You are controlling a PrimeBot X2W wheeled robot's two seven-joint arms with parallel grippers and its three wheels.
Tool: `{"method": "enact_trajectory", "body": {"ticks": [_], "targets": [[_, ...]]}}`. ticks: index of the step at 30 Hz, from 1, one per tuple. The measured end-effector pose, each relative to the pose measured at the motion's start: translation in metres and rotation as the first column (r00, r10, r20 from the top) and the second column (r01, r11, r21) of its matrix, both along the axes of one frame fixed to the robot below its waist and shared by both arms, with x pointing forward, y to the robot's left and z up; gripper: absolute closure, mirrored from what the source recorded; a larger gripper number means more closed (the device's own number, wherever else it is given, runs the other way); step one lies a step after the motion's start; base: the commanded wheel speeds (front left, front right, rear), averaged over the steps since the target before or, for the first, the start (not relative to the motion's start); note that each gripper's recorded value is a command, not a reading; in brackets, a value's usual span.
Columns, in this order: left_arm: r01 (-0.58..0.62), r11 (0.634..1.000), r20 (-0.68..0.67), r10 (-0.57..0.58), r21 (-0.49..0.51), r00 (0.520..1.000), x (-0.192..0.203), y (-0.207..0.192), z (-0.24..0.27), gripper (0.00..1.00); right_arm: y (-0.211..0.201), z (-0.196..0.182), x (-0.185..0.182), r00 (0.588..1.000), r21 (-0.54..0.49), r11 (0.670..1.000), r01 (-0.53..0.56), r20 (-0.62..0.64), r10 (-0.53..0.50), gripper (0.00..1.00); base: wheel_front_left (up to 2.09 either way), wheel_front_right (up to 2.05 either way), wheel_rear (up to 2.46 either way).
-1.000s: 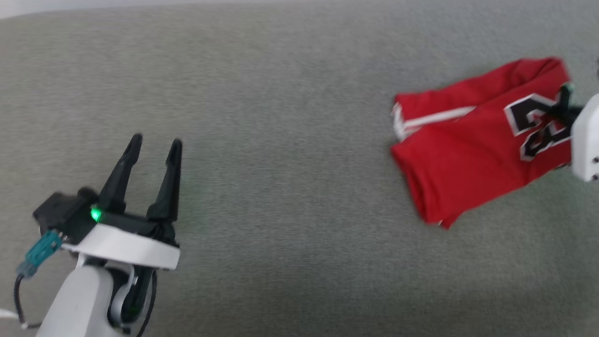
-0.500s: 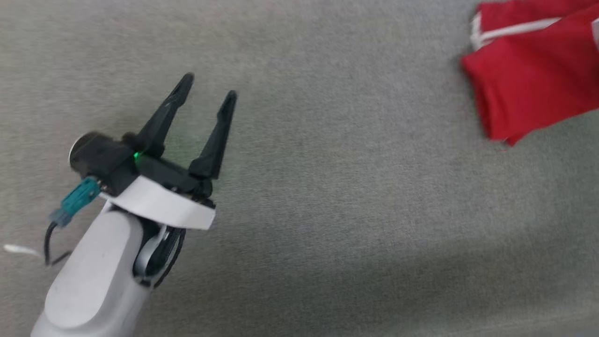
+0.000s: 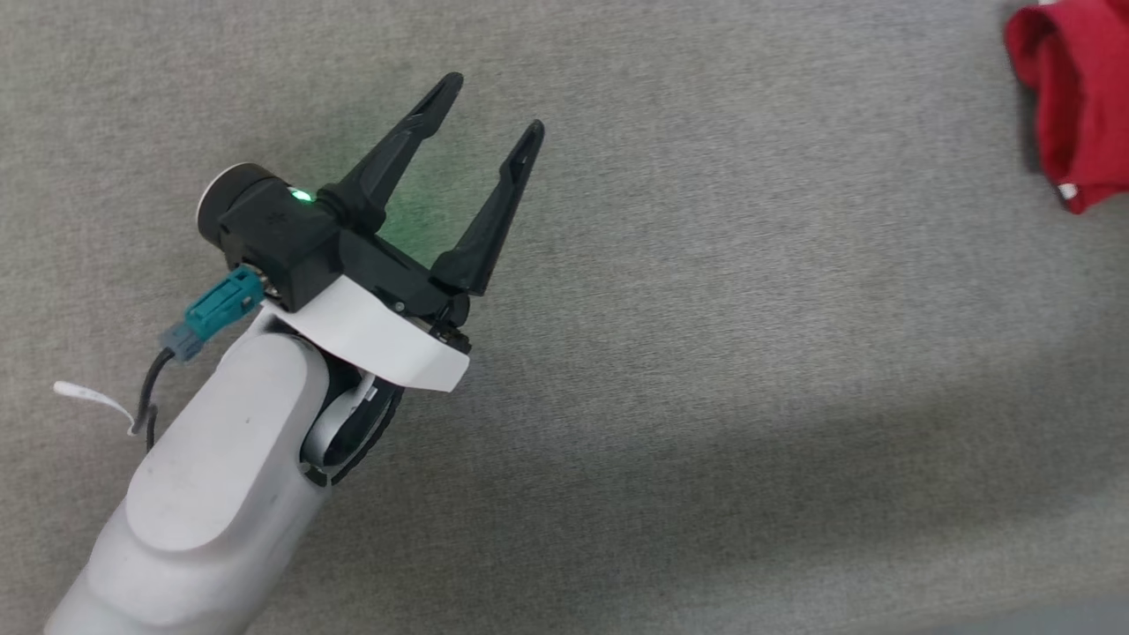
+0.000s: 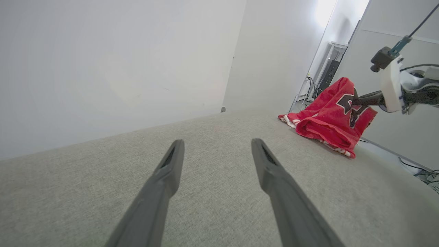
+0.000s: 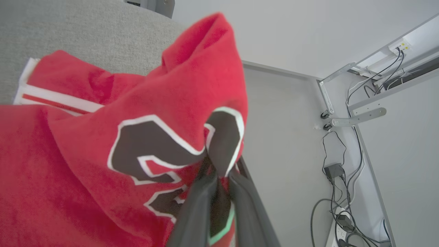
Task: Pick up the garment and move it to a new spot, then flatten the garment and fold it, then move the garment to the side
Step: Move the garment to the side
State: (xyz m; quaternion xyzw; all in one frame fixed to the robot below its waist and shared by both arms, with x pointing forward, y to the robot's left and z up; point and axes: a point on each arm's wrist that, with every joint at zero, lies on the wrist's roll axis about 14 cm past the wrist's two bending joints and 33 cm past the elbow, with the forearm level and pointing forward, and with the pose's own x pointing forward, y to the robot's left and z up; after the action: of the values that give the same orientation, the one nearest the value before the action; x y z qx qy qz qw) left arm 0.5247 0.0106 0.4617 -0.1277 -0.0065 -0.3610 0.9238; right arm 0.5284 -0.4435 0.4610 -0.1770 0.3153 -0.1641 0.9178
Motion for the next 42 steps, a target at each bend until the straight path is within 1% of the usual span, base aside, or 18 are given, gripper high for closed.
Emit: {"method": "enact_trajectory", "body": {"ticks": [4, 5, 6, 7, 8, 9, 14, 20, 24, 27, 29, 34, 38, 40, 42], "targets": [[-0.013, 1.0, -0.011, 0.013, 0.008, 1.0, 0.002, 0.006, -0.004, 0.0, 0.004, -0.019, 0.005, 1.0, 0.028, 0.999, 0.022, -0.005, -0.021, 1.0, 0.0, 0.0, 0.0], [-0.013, 1.0, -0.011, 0.013, 0.008, 1.0, 0.002, 0.006, -0.004, 0.0, 0.004, -0.019, 0.005, 1.0, 0.028, 0.999, 0.022, -0.005, -0.021, 0.89, 0.0, 0.0, 0.0], [-0.018, 1.0, -0.011, 0.018, 0.013, 1.0, 0.003, 0.009, -0.004, 0.0, 0.005, -0.021, 0.006, 1.0, 0.024, 1.0, 0.02, -0.007, -0.02, 0.64, 0.0, 0.0, 0.0], [-0.026, 1.0, -0.011, 0.026, 0.012, 1.0, 0.004, 0.011, -0.003, 0.0, 0.006, -0.022, 0.007, 1.0, 0.027, 0.999, 0.023, -0.004, -0.023, 0.36, 0.0, 0.0, 0.0], [-0.036, 0.999, -0.01, 0.036, 0.008, 0.999, 0.005, 0.014, -0.001, 0.0, 0.006, -0.021, 0.009, 1.0, 0.032, 0.999, 0.025, 0.005, -0.025, 0.15, 0.0, 0.0, 0.0], [-0.045, 0.999, -0.006, 0.045, 0.009, 0.999, 0.006, 0.017, 0.0, 0.0, 0.007, -0.02, 0.011, 1.0, 0.032, 0.999, 0.027, 0.011, -0.027, 0.0, 0.0, 0.0, 0.0], [-0.097, 0.995, 0.007, 0.097, 0.018, 0.995, 0.007, 0.037, 0.008, 0.0, 0.009, -0.007, 0.015, 0.999, 0.03, 0.999, 0.025, 0.043, -0.027, 0.0, 0.0, 0.0, 0.0], [-0.17, 0.985, 0.016, 0.17, 0.012, 0.985, 0.0, 0.061, 0.02, 0.0, 0.019, 0.021, 0.021, 0.992, 0.043, 0.999, 0.0, 0.13, -0.005, 0.0, 0.0, 0.0, 0.0], [-0.216, 0.976, 0.026, 0.215, 0.016, 0.976, -0.008, 0.077, 0.028, 0.0, 0.034, 0.038, 0.026, 0.98, 0.062, 0.997, -0.042, 0.198, 0.029, 0.0, 0.0, 0.0, 0.0], [-0.268, 0.963, 0.027, 0.268, 0.021, 0.963, -0.018, 0.096, 0.034, 0.0, 0.061, 0.048, 0.029, 0.958, 0.119, 0.987, -0.109, 0.276, 0.072, 0.0, 0.0, 0.0, 0.0], [-0.3, 0.954, 0.027, 0.299, 0.018, 0.954, -0.024, 0.107, 0.039, 0.0, 0.079, 0.053, 0.029, 0.944, 0.129, 0.979, -0.157, 0.311, 0.11, 0.0, 0.0, 0.0, 0.0], [-0.371, 0.928, 0.037, 0.37, 0.022, 0.928, -0.041, 0.133, 0.05, 0.0, 0.118, 0.065, 0.02, 0.896, 0.189, 0.949, -0.253, 0.416, 0.156, 0.0, 0.0, 0.0, 0.0], [-0.454, 0.891, 0.051, 0.453, 0.003, 0.89, -0.055, 0.158, 0.061, 0.0, 0.14, 0.073, 0.006, 0.857, 0.222, 0.923, -0.314, 0.486, 0.174, 0.0, 0.0, 0.0, 0.0], [-0.492, 0.871, 0.059, 0.491, 0.002, 0.869, -0.063, 0.17, 0.065, 0.0, 0.151, 0.078, -0.001, 0.834, 0.218, 0.911, -0.349, 0.516, 0.196, 0.0, 0.0, 0.0, 0.0], [-0.524, 0.852, 0.062, 0.523, -0.001, 0.85, -0.072, 0.18, 0.067, 0.0, 0.165, 0.078, -0.008, 0.816, 0.235, 0.893, -0.383, 0.54, 0.208, 0.0, 0.0, 0.0, 0.0]]}}
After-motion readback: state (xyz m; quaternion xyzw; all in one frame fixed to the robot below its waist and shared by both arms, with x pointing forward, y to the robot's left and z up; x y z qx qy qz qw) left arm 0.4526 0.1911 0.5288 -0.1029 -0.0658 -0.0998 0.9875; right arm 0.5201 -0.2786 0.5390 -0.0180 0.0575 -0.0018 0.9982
